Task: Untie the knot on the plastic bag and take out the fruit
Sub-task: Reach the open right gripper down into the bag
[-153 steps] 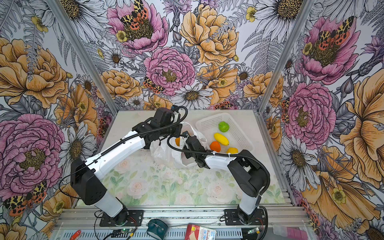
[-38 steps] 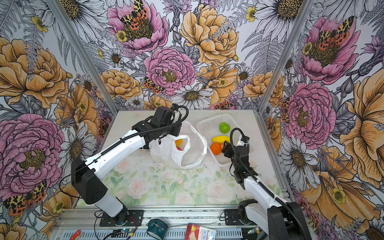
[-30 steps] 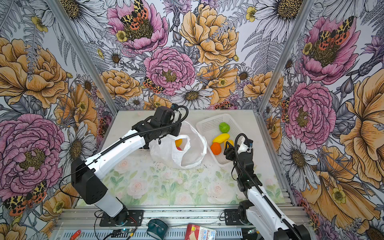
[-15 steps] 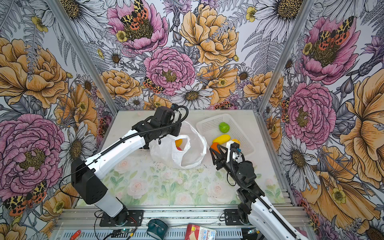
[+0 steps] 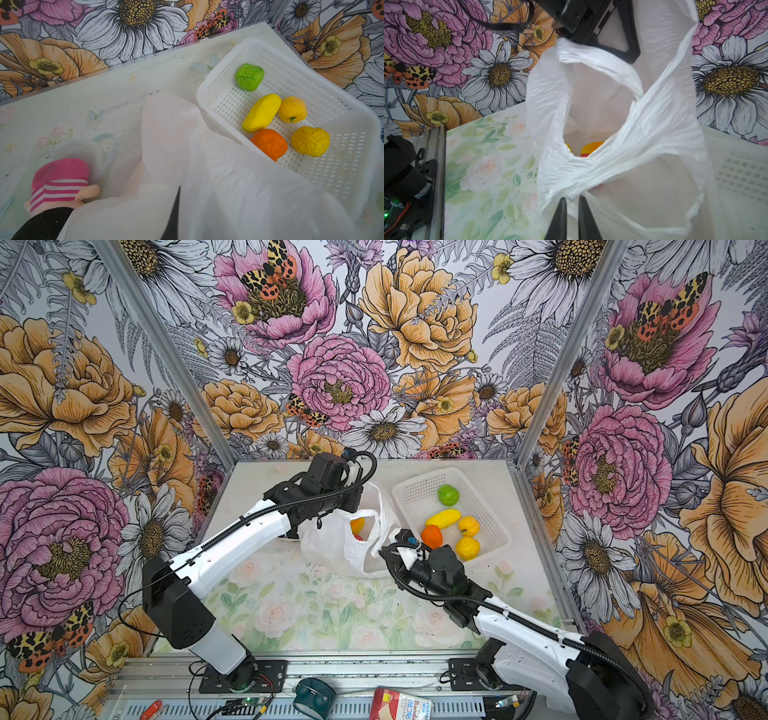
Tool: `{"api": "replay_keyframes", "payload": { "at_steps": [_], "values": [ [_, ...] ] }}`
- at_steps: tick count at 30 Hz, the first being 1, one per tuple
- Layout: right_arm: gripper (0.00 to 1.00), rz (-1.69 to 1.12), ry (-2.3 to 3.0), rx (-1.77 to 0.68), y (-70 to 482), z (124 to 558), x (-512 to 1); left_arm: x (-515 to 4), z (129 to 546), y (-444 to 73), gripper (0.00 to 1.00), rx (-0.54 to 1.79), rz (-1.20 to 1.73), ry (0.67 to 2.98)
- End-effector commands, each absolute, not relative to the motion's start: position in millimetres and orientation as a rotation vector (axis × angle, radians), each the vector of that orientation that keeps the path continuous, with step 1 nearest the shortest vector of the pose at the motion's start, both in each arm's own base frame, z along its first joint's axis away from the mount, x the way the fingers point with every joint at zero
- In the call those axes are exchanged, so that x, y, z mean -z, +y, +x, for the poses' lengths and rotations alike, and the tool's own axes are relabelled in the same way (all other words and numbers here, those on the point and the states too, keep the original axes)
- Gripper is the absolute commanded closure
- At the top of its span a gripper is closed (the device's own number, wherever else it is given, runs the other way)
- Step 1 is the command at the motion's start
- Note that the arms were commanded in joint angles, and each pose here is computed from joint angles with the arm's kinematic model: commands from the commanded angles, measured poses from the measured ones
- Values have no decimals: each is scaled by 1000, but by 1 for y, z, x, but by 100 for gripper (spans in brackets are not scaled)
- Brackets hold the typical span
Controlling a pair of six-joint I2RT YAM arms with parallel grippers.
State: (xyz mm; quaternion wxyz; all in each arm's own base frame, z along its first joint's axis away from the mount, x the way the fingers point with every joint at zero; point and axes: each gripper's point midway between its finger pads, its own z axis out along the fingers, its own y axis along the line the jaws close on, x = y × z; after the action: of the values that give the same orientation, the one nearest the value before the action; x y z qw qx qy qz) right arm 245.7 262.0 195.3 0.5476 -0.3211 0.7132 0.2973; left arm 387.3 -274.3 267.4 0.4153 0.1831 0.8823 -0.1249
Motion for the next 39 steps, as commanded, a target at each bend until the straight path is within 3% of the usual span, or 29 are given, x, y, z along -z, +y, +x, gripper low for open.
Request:
{"api": "replay_keyframes", "payload": {
  "at_steps": [1, 4, 8, 13, 19, 30, 39],
  "values": [
    [92, -720, 1676, -612, 256, 259, -210, -290, 387, -272, 100, 347, 427, 2177],
    [75, -691, 1620, -620, 245, 248, -224, -291, 387, -271, 100, 348, 427, 2175],
    [65, -671, 1486, -669, 226, 219, -250, -290, 387, -272, 100, 348, 428, 2178],
    [76, -782, 1364, -790, 227, 175, -268, -289, 387, -272, 100, 346, 428, 2181],
    [78, -938, 1363, -849, 258, 157, -260, -288, 389, -270, 100, 343, 424, 2181],
    [99, -978, 1752, -529, 305, 238, -184, -292, 387, -270, 100, 356, 423, 2176],
    [100, -831, 1877, -338, 280, 286, -156, -294, 386, -270, 100, 354, 422, 2173]
  ]
}}
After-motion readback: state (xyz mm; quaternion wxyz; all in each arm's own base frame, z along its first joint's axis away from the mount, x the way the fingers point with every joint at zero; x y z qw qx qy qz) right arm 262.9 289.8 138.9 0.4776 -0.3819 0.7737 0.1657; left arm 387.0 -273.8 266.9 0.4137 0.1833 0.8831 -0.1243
